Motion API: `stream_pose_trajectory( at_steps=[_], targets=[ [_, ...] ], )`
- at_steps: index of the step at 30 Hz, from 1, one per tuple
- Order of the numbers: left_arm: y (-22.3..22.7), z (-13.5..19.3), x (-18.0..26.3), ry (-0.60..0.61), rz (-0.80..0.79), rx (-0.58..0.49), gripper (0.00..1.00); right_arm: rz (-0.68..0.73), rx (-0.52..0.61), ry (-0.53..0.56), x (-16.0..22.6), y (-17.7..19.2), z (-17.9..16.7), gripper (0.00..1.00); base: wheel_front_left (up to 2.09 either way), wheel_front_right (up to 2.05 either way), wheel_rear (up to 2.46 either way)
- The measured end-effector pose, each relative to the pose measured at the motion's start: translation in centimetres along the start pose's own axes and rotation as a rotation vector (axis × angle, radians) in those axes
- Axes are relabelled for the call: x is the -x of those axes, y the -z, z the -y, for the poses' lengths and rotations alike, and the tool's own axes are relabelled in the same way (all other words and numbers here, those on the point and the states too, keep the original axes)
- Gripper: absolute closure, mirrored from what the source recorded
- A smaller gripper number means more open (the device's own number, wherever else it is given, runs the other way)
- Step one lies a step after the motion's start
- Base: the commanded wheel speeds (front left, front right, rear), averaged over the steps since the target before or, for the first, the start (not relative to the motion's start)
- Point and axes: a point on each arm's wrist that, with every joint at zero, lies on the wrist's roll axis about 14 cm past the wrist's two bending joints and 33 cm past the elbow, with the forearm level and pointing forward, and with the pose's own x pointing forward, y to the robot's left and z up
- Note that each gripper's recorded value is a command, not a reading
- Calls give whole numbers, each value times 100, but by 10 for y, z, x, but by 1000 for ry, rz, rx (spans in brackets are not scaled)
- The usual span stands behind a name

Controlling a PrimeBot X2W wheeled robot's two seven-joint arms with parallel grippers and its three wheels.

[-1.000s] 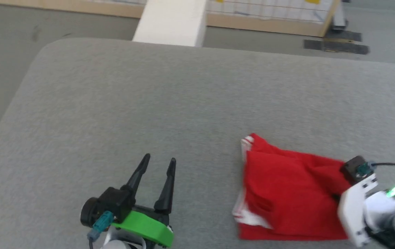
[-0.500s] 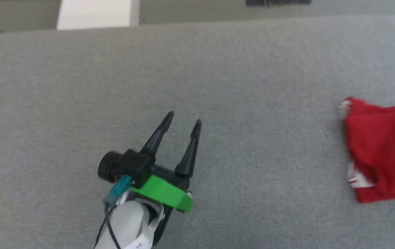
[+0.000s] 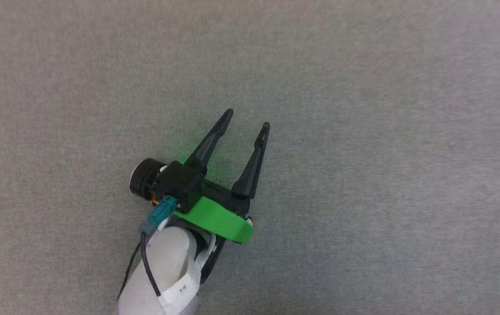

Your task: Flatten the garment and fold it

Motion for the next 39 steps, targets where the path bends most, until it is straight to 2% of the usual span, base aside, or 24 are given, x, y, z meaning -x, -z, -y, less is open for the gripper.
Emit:
stream_pose_trajectory(
  at_steps=[5,6,7,8,15,20,26,30,33,39],
  targets=[
    [12,-13,-1,-27,-19,12,0,-45,15,23,-19,10,0,100,0,0,0],
    [11,-15,-1,-32,-16,11,0,-52,11,23,-23,11,-2,80,0,0,0],
    [11,-17,-1,-36,-15,11,0,-53,4,24,-25,11,-4,37,0,0,0],
    [11,-18,0,-41,-15,11,0,-49,-2,26,-27,9,-5,0,0,0,0],
    [1,-24,10,-76,-8,-11,0,70,-51,63,-21,-22,3,0,0,0,0],
    [-7,-28,31,-129,-10,-17,0,288,-126,88,3,-80,14,0,0,0,0],
    [-39,-31,55,-194,49,-56,0,638,-271,132,69,-149,34,0,0,0,0],
    [-64,-33,74,-247,105,-87,0,891,-366,135,125,-184,33,0,0,0,0],
    [-77,-35,88,-279,133,-109,0,1043,-471,126,162,-194,26,0,0,0,0],
    [-102,-31,113,-309,188,-166,0,1200,-645,55,212,-191,-14,0,0,0,0]
  ],
)
